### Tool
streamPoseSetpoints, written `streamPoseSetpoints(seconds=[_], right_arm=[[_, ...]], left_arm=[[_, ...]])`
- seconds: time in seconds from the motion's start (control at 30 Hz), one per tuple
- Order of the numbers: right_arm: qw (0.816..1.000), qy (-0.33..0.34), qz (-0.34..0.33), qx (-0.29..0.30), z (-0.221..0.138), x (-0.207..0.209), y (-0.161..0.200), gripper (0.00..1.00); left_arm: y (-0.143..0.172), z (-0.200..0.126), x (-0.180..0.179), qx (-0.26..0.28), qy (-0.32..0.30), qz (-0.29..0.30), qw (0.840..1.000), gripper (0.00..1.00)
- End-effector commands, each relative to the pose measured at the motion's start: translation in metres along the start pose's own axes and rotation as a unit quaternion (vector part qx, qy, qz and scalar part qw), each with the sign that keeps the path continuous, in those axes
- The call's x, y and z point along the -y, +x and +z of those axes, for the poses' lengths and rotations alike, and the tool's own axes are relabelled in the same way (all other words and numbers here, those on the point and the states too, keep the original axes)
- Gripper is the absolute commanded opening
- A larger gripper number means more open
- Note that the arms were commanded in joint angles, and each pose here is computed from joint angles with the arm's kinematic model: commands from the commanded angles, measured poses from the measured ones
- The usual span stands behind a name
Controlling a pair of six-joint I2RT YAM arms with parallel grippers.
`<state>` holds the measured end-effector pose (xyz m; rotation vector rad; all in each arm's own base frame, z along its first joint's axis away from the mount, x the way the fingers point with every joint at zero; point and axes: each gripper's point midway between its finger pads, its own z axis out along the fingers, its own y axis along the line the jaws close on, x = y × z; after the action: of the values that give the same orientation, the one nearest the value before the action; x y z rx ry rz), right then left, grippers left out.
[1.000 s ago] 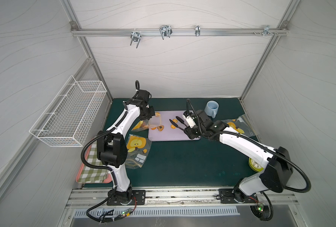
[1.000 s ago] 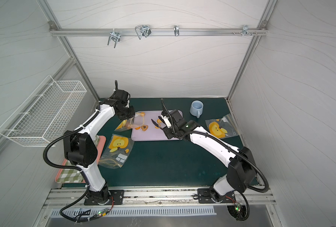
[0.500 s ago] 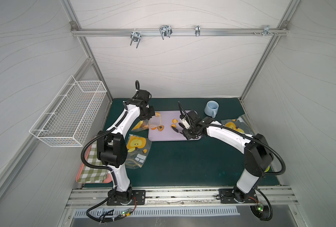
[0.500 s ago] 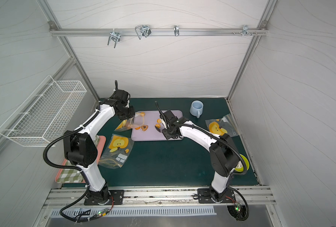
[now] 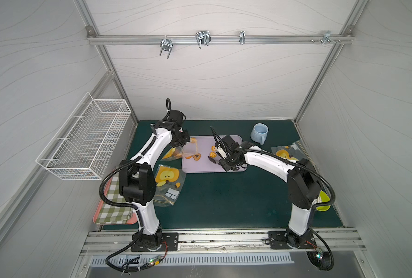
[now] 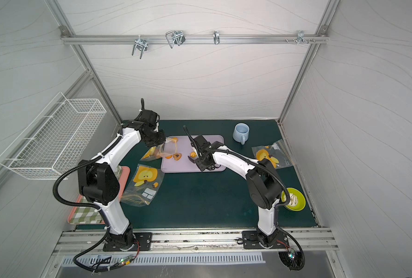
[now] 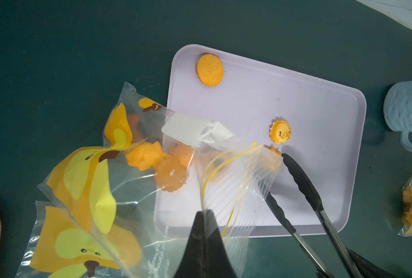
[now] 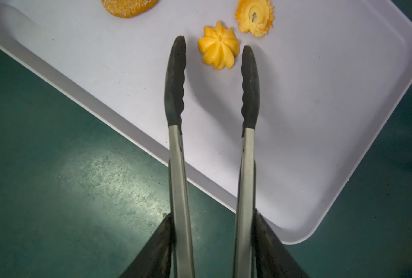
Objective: Put the cookies into a resealable bag to prevent moisture
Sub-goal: Pick up the cookie from the tray.
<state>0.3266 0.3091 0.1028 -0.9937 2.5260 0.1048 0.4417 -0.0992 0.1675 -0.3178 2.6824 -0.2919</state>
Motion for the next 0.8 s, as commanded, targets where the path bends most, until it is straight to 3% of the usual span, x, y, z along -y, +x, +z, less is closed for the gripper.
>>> streamPoseSetpoints(seconds=[0.0, 0.47, 0.77], right_arm=[[1.0, 0.003, -0.016, -0.01, 0.003, -0.003, -0.003, 0.51], [1.0, 0.008, -0.013, -0.003, 0.0, -0.001, -0.005, 0.4], [0.996, 0.032, 0.015, 0.08, -0.049, 0.016, -0.017, 0.38]], left_arm=[[-0.011, -0.008, 0.003, 0.018, 0.008, 0.0, 1.0, 0.0], [-0.011, -0.009, 0.003, 0.018, 0.008, -0.001, 1.0, 0.0], [-0.01, -0.009, 0.004, 0.017, 0.009, 0.0, 1.0, 0.0]])
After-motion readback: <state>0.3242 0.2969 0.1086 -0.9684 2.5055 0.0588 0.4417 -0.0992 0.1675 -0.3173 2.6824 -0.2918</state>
